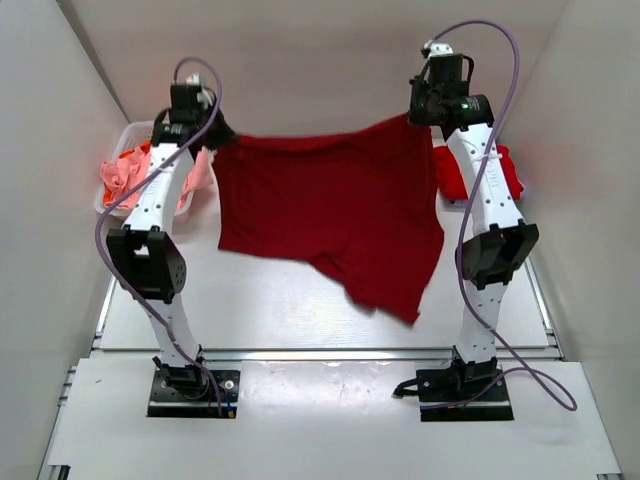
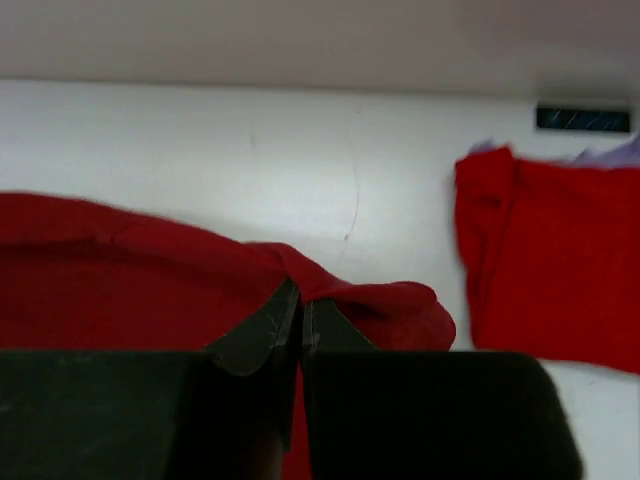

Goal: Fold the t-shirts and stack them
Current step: Flatten out the tshirt

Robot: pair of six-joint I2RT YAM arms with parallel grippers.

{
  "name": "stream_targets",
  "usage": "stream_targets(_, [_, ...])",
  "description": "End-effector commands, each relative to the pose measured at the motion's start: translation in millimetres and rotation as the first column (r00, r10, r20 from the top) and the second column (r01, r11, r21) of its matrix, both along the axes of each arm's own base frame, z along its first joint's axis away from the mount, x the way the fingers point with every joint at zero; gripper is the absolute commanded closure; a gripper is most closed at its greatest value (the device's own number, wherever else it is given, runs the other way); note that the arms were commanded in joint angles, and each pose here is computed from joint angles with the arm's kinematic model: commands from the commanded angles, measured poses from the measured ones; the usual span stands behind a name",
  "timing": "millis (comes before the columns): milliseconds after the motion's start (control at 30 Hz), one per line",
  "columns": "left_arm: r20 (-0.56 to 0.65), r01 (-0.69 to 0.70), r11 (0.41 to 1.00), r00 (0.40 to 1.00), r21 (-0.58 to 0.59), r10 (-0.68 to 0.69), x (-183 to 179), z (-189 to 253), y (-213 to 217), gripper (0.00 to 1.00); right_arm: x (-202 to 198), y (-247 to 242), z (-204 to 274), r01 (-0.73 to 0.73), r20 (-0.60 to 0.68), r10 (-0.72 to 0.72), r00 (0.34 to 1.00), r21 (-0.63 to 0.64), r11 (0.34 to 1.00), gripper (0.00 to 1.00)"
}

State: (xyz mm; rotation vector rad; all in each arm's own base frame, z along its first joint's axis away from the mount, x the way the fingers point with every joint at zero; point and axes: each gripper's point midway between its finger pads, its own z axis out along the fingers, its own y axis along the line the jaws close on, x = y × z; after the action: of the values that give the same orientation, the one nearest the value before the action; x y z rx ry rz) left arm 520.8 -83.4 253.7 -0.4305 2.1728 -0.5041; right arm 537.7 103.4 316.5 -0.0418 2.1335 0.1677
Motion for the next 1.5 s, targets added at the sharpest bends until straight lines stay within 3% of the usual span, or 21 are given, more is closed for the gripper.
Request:
stream_targets(0, [0.310,-0.065,0.996,0.950,0.056,0.044,10,135,14,1.00,-16,-13,133,0.108,0.387,-0.064,0.920,-0.091,0.990,1.00])
stream_targets(67, [0.358,-0.080,0.996,0.932,0.040,0.061,14,156,22,1.00,-16,-22,157,0.145,0.477,-0.082,0.875,-0.098,0.984,0.99])
stream_targets(233, [0.416,-0.105,0.990,0.908,0.090,0.059,19,161,30,1.00,-4,-47,155,0.197,0.477,-0.100,0.873,-0.158,0.968,1.00])
stream_targets(400, [0.432,-0.104,0.988,0.901,0.118,0.044,-17,155,28,1.00,-24,-46,146,0.208,0.447,-0.084,0.891,-0.236,0.949,1.00])
stream_targets(467, [0.431,-0.096,0.988,0.902,0.123,0.034,-31,148,27,1.00,-53,-43,164,0.228,0.488,-0.079,0.869,-0.254,0.940,1.00])
stream_targets(633, [0.514,-0.110,0.988,0.857,0.112,0.038,-73,197,29,1.00,-123,-17,219,0.236,0.609,-0.030,0.793,-0.261,0.936,1.00])
stream_targets(833, [0.636,-0.121,0.989,0.771,0.086,0.039,-133,273,24,1.00,-195,2,262,0.288,0.677,-0.026,0.736,-0.278,0.916,1.00])
stream_targets(900, [0.668,-0.140,0.986,0.743,0.086,0.047,-147,295,30,1.00,-225,-5,286,0.358,0.734,-0.091,0.673,-0.215,0.909,1.00])
stream_targets(933, [0.697,-0.135,0.988,0.715,0.075,0.045,-158,314,27,1.00,-238,7,292,0.344,0.745,-0.033,0.666,-0.267,0.900,1.00])
stream_targets(967, [0.716,-0.150,0.986,0.696,0.074,0.052,-164,328,31,1.00,-250,-5,304,0.405,0.774,-0.067,0.629,-0.254,0.878,1.00])
stream_targets(1000, [0.745,-0.142,0.988,0.665,0.059,0.051,-174,345,30,1.00,-263,-1,313,0.409,0.798,-0.112,0.592,-0.178,0.895,1.00])
stream_targets(1067, [0.765,-0.153,0.987,0.641,0.048,0.063,-184,359,33,1.00,-281,-7,329,0.442,0.815,-0.088,0.573,-0.217,0.870,1.00])
stream_targets(1167, [0.778,-0.152,0.988,0.625,0.040,0.065,-189,367,34,1.00,-278,-12,338,0.456,0.821,-0.106,0.561,-0.199,0.868,1.00])
stream_targets(1233, [0.759,-0.144,0.989,0.648,0.038,0.065,-181,356,32,1.00,-272,-5,334,0.433,0.822,-0.082,0.563,-0.209,0.877,1.00])
stream_targets(1433, [0.647,-0.106,0.992,0.762,0.064,0.039,-137,282,23,1.00,-213,25,289,0.300,0.751,0.031,0.659,-0.301,0.905,1.00])
stream_targets(1467, [0.618,-0.100,0.993,0.785,0.069,0.036,-128,262,22,1.00,-201,14,284,0.301,0.744,-0.005,0.668,-0.264,0.916,0.99])
